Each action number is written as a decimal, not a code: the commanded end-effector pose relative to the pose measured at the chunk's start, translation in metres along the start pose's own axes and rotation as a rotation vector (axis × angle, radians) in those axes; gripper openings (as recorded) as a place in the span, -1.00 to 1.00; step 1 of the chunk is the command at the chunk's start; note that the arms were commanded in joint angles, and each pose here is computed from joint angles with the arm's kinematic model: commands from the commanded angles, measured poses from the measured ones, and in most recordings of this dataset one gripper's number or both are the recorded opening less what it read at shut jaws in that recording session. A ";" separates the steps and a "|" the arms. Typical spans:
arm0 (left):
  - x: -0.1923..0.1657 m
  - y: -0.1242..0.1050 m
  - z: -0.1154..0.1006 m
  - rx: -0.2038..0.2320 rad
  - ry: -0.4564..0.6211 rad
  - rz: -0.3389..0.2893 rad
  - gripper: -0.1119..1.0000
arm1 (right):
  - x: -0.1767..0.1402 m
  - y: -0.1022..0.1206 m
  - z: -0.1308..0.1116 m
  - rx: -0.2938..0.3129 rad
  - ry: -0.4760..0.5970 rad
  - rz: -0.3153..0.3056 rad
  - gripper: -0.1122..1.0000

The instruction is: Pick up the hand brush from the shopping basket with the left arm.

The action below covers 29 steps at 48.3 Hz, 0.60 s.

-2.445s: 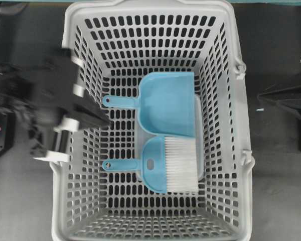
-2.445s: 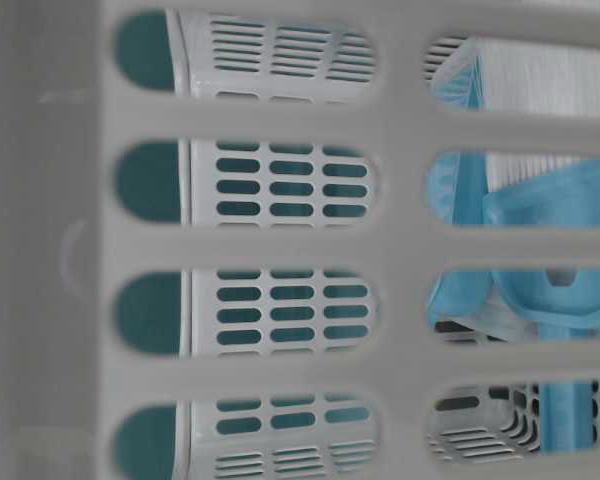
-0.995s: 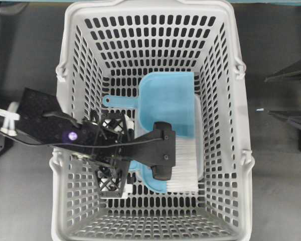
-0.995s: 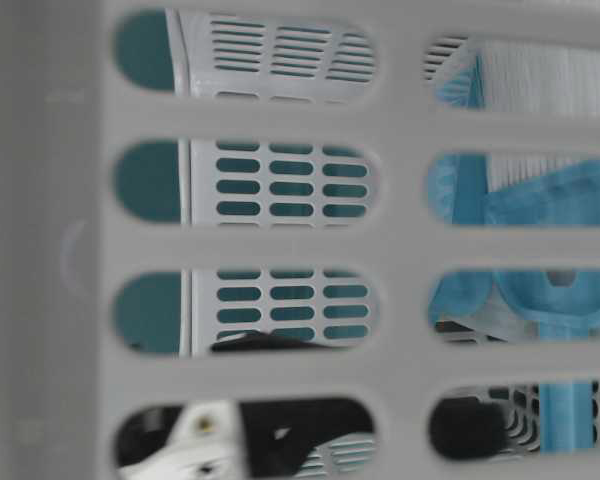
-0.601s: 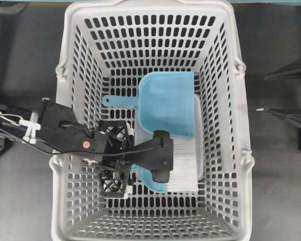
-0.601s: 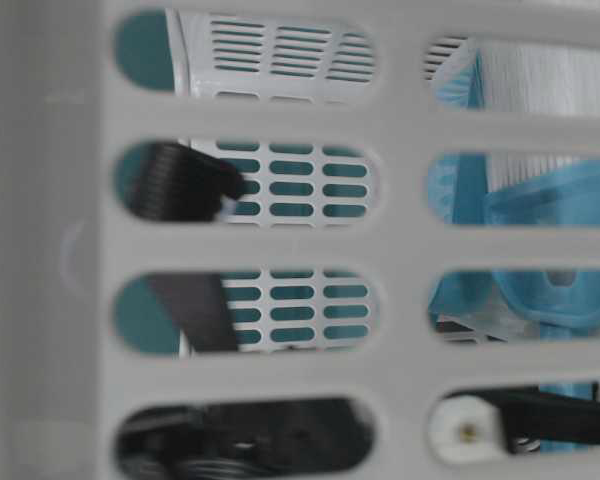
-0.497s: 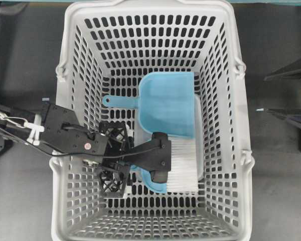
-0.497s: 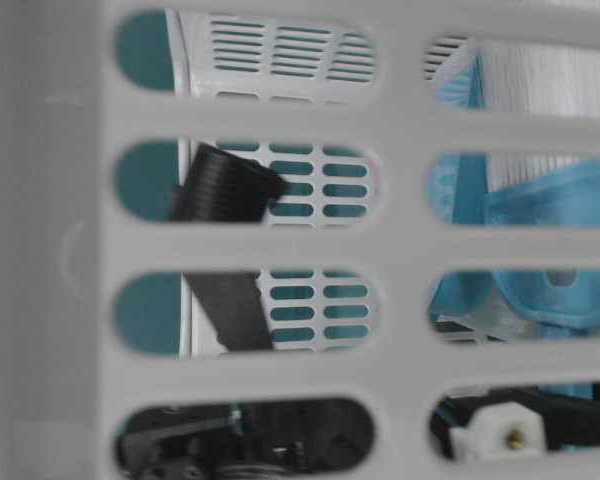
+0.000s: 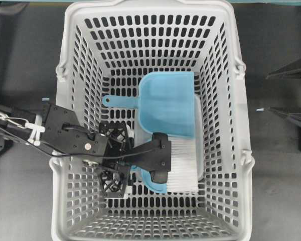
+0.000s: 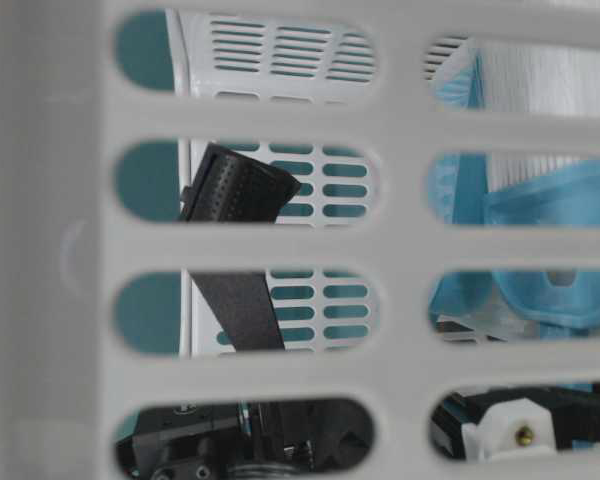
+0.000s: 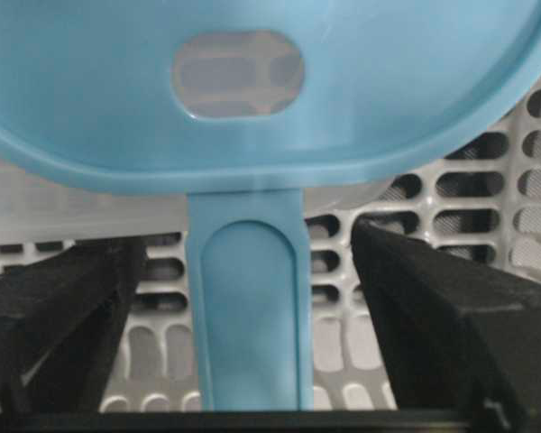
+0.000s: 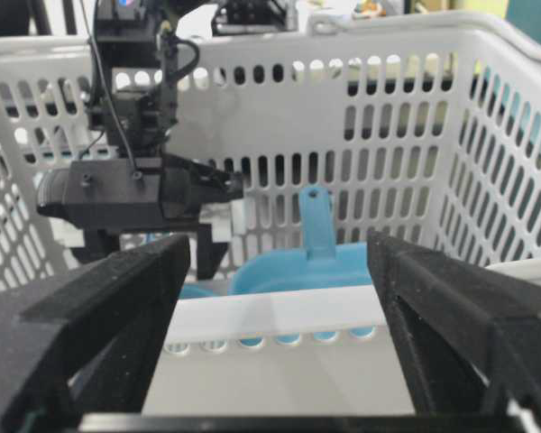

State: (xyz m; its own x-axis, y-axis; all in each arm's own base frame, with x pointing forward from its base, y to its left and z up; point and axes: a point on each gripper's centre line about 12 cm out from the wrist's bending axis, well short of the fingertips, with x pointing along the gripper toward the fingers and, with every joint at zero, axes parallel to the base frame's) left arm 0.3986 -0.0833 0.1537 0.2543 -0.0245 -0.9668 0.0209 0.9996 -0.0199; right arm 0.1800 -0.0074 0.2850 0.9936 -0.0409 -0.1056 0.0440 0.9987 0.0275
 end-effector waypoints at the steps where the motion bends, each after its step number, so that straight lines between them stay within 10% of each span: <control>1: -0.004 -0.002 0.003 0.009 -0.018 -0.003 0.71 | 0.001 0.000 0.002 0.006 -0.011 -0.001 0.57; 13: -0.006 -0.006 0.002 0.021 -0.020 -0.005 -0.39 | -0.001 0.000 0.003 0.006 -0.017 -0.001 0.57; 29: -0.026 -0.007 0.007 0.021 -0.051 -0.011 -0.36 | -0.001 0.000 0.000 0.006 -0.011 -0.001 0.57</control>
State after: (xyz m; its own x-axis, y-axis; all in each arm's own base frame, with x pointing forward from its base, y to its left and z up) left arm 0.3968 -0.0873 0.1564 0.2526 -0.0267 -0.9672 0.0387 0.9991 -0.0175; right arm 0.1783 -0.0073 0.2830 0.9937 -0.0409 -0.1041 0.0441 0.9986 0.0290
